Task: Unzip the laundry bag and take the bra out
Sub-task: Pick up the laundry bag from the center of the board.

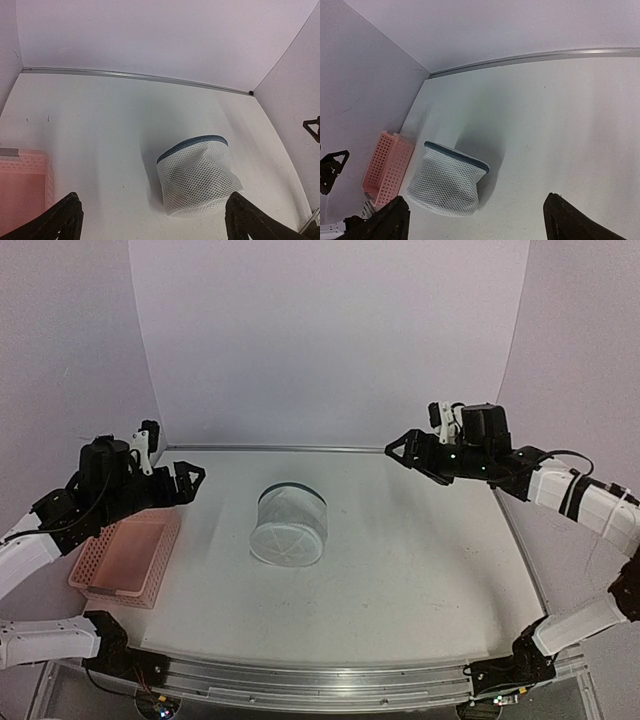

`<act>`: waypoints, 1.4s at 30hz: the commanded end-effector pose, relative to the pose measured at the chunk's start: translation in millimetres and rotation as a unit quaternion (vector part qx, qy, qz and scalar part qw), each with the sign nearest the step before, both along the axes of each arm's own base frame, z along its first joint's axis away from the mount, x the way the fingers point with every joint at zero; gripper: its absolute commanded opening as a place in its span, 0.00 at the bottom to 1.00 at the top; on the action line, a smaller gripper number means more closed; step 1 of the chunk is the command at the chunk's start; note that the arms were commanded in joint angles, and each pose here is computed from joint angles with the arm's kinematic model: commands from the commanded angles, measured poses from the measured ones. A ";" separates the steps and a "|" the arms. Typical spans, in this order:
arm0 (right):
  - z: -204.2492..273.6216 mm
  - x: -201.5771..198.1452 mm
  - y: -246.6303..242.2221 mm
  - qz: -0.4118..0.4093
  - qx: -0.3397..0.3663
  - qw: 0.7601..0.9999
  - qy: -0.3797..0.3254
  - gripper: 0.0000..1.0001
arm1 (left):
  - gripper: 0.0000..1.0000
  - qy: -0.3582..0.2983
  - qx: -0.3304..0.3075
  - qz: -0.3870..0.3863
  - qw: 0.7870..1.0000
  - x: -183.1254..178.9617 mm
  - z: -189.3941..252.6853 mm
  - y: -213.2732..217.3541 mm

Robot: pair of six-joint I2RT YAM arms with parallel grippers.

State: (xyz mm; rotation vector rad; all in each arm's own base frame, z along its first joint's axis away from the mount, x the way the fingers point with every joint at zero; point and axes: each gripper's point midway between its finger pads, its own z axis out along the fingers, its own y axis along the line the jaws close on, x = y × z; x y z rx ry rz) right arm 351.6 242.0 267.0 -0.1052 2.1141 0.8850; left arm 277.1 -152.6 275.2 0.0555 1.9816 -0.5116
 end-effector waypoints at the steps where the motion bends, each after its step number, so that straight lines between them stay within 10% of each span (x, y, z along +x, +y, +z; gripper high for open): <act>1: 18.6 6.6 26.4 -0.001 0.095 0.995 0.041 0.92 | 1.00 -0.016 -0.004 0.011 1.000 -1.8 12.4 5.3; 17: -51.2 41.8 126.4 0.076 0.078 0.988 0.107 0.85 | 1.00 0.015 0.000 -0.009 1.000 2.0 -3.6 -6.8; 42: -105.3 44.6 192.0 0.373 -0.109 0.917 -0.093 0.78 | 1.00 0.035 0.013 -0.010 0.999 -0.6 -15.9 -5.6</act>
